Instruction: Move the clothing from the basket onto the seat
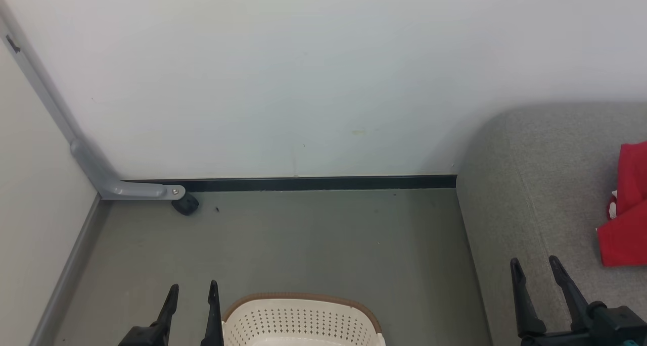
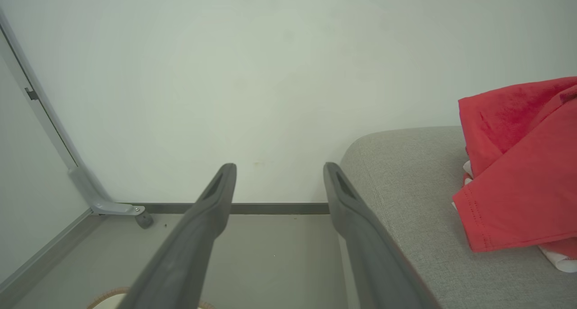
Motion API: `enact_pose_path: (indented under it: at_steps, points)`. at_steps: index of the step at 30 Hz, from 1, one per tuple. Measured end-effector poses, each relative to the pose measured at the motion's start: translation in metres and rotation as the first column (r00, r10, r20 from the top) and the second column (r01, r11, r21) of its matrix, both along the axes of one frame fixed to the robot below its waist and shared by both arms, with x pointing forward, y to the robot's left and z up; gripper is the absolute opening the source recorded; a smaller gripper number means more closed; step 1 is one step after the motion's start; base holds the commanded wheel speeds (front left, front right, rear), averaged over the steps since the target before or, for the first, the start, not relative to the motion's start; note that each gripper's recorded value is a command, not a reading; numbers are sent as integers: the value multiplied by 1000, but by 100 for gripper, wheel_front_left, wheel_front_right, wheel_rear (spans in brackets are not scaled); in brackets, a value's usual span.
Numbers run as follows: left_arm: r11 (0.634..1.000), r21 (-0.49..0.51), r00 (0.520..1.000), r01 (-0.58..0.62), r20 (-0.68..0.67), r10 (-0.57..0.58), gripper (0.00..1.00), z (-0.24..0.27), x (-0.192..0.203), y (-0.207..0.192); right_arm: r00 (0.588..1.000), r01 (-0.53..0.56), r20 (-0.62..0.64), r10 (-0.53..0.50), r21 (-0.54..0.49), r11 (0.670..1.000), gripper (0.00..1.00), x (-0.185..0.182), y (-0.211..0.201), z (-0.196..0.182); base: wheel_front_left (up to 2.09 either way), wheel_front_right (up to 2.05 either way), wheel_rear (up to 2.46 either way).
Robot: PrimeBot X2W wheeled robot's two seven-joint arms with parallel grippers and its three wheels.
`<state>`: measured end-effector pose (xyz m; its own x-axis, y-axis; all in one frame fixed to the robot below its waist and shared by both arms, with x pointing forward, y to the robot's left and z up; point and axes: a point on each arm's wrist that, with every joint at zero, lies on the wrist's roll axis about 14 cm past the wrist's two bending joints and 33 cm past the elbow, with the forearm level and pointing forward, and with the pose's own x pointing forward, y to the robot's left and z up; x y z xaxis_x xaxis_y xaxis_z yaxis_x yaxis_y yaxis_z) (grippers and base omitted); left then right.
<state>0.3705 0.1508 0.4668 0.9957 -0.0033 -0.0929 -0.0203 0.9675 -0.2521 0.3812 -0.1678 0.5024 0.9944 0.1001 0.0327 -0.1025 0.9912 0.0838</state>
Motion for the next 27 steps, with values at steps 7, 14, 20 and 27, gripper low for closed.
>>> enact_pose_path:
  at_steps: [7,14,20,27]
  points:
    - [1000,1,999,0,-51,0,0,-16,-7,0,998,1,-58,0,11,1000,0,-5,4,-18,0,0,0]
    - [999,-40,995,-18,-97,14,0,-26,-13,4,994,26,-108,-20,56,998,0,-10,1,-29,0,0,0]
    - [992,-123,992,-42,-122,27,0,-29,-12,8,989,62,-141,-42,144,988,0,-11,-6,-34,0,0,0]
    - [973,-219,988,-76,-145,45,0,-31,-12,12,983,103,-176,-59,252,962,0,-11,-11,-37,0,0,0]
